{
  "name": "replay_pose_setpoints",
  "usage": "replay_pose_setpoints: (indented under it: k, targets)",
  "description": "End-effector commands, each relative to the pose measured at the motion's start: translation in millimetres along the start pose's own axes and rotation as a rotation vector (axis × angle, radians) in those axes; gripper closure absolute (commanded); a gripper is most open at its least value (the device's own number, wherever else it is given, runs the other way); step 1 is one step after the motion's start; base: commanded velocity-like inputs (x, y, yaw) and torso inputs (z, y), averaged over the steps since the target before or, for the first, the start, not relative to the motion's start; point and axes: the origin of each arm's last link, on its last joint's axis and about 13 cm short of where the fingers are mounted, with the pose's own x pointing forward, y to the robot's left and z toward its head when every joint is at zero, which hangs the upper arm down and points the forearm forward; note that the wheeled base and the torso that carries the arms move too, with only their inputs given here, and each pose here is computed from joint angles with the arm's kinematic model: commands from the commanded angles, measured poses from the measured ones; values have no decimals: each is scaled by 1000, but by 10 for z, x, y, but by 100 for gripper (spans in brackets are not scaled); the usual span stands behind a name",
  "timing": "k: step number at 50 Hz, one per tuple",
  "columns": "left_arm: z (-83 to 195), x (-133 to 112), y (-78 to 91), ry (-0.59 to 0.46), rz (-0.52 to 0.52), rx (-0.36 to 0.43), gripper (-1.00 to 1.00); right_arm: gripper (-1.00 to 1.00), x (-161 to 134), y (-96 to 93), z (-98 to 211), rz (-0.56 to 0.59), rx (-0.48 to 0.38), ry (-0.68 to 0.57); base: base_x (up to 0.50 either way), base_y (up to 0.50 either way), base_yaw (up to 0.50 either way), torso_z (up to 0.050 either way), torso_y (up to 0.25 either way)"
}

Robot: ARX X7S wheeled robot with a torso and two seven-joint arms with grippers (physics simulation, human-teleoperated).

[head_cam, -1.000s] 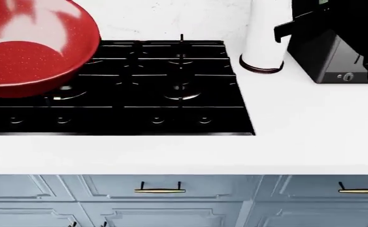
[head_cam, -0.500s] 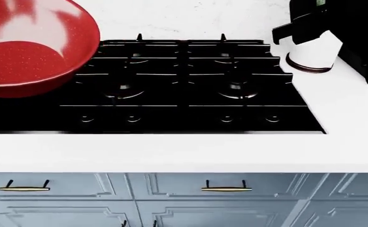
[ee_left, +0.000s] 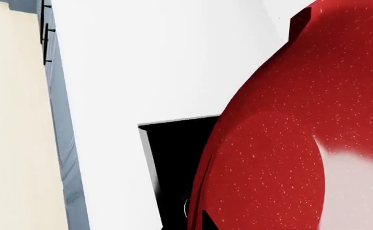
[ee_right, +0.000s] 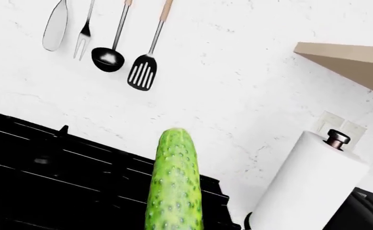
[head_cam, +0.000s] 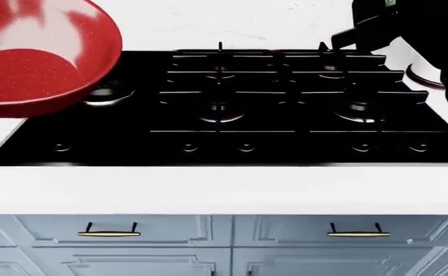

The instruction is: Place the two vegetables and bowl onto the tray for setting up a vegetable dip station.

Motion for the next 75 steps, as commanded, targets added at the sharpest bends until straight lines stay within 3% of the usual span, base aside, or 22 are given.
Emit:
replay_pose_setpoints:
  k: [1, 75]
  targets:
    - [16, -20, -8, -6, -12, -6, 100, 100, -4, -8, 13, -9, -7, -8, 93, 500, 0, 0, 0]
    - [10, -27, -13, -8, -16, 0, 100, 100, -1, 19, 25, 4, -31, -19, 92, 500, 0, 0, 1]
